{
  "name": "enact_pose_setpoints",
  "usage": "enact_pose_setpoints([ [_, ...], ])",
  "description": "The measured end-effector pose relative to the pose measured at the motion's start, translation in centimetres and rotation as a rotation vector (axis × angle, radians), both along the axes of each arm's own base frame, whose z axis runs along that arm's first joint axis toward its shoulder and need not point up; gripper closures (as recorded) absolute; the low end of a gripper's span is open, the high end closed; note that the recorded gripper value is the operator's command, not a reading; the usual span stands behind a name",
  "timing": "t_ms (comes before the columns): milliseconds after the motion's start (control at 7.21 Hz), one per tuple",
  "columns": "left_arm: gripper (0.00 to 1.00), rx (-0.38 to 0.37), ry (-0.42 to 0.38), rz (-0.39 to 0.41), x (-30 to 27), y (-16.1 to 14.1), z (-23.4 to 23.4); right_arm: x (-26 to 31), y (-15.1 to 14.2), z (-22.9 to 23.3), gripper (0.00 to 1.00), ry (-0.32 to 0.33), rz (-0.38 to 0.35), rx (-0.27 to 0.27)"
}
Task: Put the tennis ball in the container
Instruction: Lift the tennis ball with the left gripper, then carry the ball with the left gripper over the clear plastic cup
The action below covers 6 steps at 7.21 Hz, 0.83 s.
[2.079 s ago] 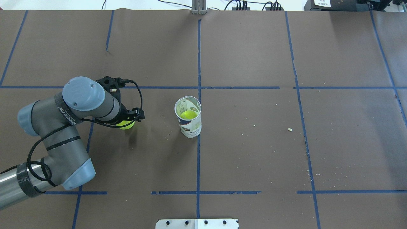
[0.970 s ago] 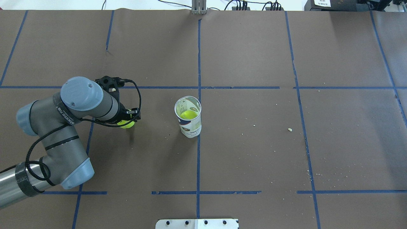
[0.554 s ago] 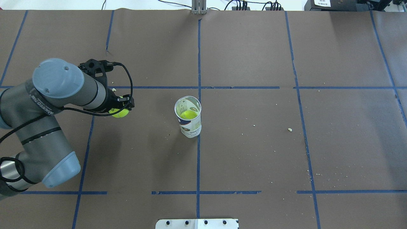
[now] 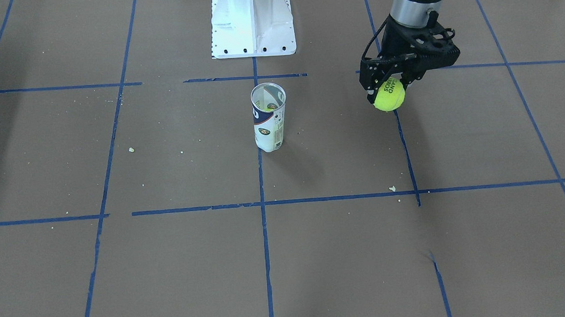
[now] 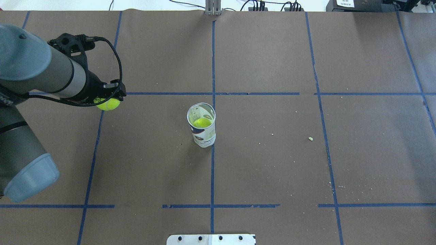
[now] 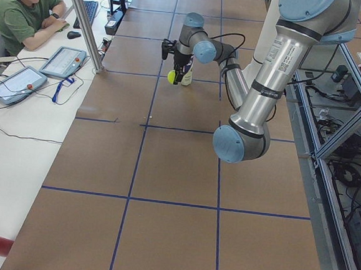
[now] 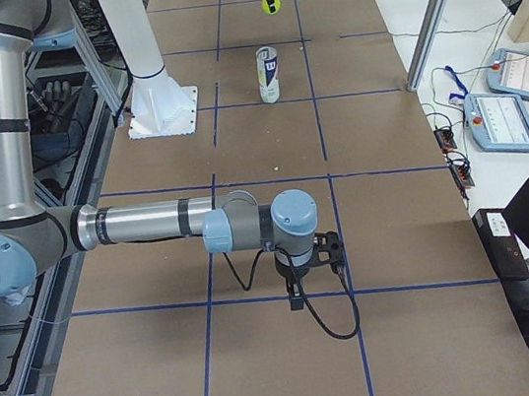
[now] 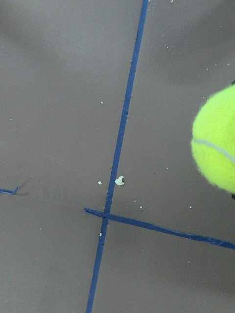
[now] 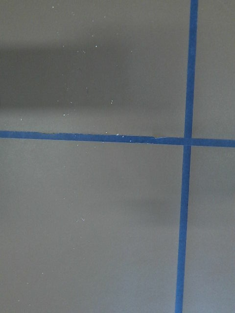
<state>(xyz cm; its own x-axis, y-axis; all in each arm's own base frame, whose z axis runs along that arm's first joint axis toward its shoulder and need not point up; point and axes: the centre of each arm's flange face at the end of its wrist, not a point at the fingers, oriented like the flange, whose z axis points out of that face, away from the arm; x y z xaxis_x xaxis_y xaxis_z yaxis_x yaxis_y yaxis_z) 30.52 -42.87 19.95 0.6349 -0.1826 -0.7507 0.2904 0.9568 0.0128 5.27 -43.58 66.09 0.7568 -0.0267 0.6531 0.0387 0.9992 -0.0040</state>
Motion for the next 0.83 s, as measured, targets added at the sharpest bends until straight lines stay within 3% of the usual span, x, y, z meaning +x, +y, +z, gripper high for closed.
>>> enact_pose_setpoints([
  [554, 1.00, -0.089, 0.089, 0.038, 2.2, 1.3, -7.3, 0.0, 0.0, 0.0, 0.00, 0.000, 0.000, 0.000],
  [832, 1.00, -0.146, 0.101, 0.024, 6.5, -0.3, -10.7, 0.0, -0.1, -0.1, 0.00, 0.000, 0.000, 0.002],
])
